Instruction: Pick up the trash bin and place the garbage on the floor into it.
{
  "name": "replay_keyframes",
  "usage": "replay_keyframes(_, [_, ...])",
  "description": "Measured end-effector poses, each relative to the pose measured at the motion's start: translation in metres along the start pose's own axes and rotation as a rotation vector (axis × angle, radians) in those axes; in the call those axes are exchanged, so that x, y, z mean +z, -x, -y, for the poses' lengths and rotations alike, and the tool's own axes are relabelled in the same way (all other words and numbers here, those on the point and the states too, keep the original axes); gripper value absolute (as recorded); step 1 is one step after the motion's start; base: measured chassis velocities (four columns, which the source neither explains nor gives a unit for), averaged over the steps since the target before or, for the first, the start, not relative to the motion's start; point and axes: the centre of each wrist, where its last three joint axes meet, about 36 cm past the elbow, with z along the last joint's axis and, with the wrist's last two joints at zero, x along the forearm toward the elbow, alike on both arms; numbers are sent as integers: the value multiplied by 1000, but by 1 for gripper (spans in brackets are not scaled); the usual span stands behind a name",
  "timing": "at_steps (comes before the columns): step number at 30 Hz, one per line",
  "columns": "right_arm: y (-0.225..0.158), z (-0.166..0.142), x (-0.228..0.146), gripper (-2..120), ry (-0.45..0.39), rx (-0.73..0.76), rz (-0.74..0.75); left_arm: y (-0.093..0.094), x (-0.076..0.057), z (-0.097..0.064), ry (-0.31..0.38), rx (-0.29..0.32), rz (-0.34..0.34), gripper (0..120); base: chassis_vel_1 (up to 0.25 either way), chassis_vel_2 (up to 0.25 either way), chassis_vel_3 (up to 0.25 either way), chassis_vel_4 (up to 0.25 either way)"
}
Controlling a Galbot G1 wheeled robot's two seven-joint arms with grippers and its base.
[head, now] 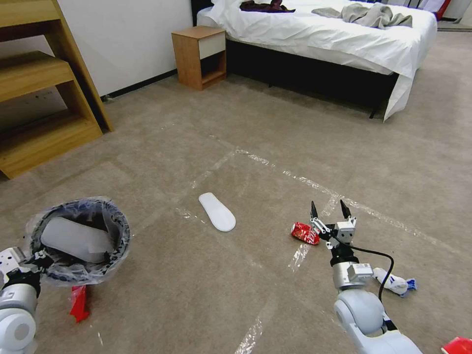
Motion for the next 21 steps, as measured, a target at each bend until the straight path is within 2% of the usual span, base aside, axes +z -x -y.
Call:
replay_keyframes(15, [0, 0, 2, 83, -2, -1, 3, 1, 0, -1, -6, -4, 0, 0, 0, 0, 0, 0])
replay_keyframes(21, [1, 2, 2, 84, 5, -1, 12, 0, -7, 0, -38, -18, -42, 0, 0, 0, 0, 0])
